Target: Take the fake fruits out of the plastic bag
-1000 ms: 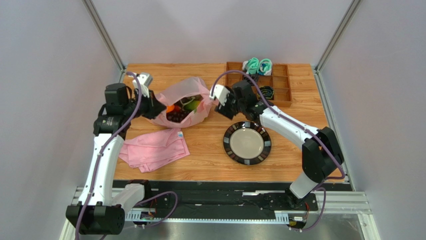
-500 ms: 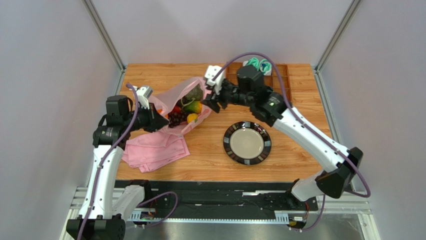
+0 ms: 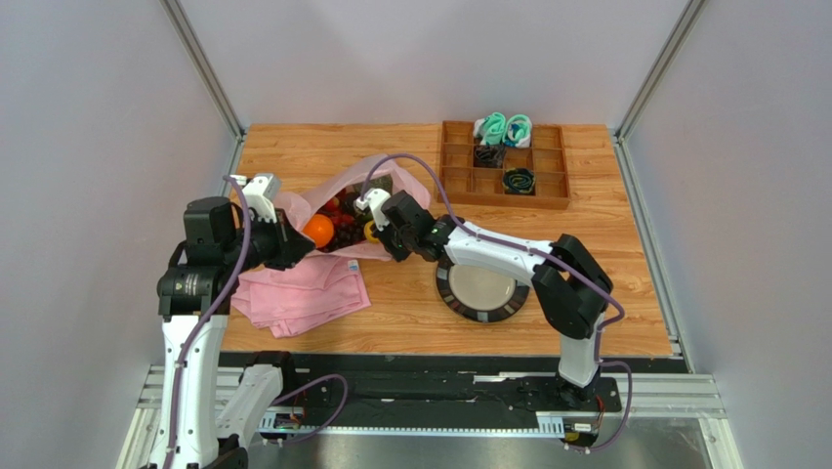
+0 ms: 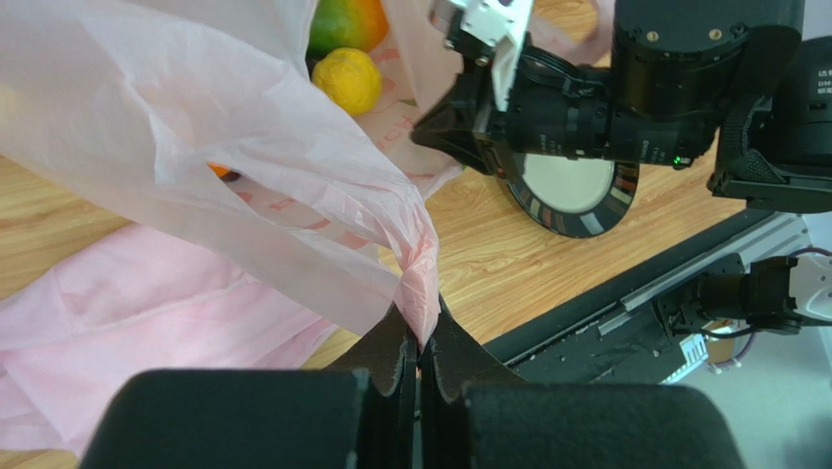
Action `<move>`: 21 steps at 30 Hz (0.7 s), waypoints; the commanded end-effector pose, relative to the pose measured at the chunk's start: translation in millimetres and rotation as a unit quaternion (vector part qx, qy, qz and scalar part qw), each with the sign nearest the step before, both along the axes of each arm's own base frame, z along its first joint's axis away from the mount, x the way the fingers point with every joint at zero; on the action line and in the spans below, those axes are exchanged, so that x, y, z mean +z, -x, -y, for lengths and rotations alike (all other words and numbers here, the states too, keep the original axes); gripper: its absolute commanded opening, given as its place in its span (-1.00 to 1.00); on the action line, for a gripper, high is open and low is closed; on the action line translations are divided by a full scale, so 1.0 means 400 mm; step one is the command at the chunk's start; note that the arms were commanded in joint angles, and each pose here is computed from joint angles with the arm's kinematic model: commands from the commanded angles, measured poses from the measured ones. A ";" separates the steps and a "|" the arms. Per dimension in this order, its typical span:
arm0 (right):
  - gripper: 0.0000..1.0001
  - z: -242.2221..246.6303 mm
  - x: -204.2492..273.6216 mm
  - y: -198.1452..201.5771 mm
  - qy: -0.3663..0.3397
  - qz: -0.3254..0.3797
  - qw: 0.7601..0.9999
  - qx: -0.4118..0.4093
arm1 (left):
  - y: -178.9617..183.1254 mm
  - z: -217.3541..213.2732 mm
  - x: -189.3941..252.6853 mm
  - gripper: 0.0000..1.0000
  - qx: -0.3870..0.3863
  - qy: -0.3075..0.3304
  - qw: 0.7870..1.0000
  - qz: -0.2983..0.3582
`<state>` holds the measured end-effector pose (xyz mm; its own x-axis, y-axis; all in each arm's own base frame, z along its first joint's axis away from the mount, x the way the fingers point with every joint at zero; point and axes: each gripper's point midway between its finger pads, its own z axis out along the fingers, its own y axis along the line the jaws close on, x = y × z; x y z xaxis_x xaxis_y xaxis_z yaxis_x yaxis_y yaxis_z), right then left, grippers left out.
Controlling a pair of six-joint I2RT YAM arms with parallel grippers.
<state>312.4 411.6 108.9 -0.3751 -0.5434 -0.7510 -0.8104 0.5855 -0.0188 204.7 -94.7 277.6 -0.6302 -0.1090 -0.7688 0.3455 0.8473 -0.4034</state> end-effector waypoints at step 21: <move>-0.21 -0.140 0.164 -0.031 -0.110 0.055 0.991 -0.046 | 0.032 0.006 -0.046 -1.00 0.003 0.038 0.999 -0.033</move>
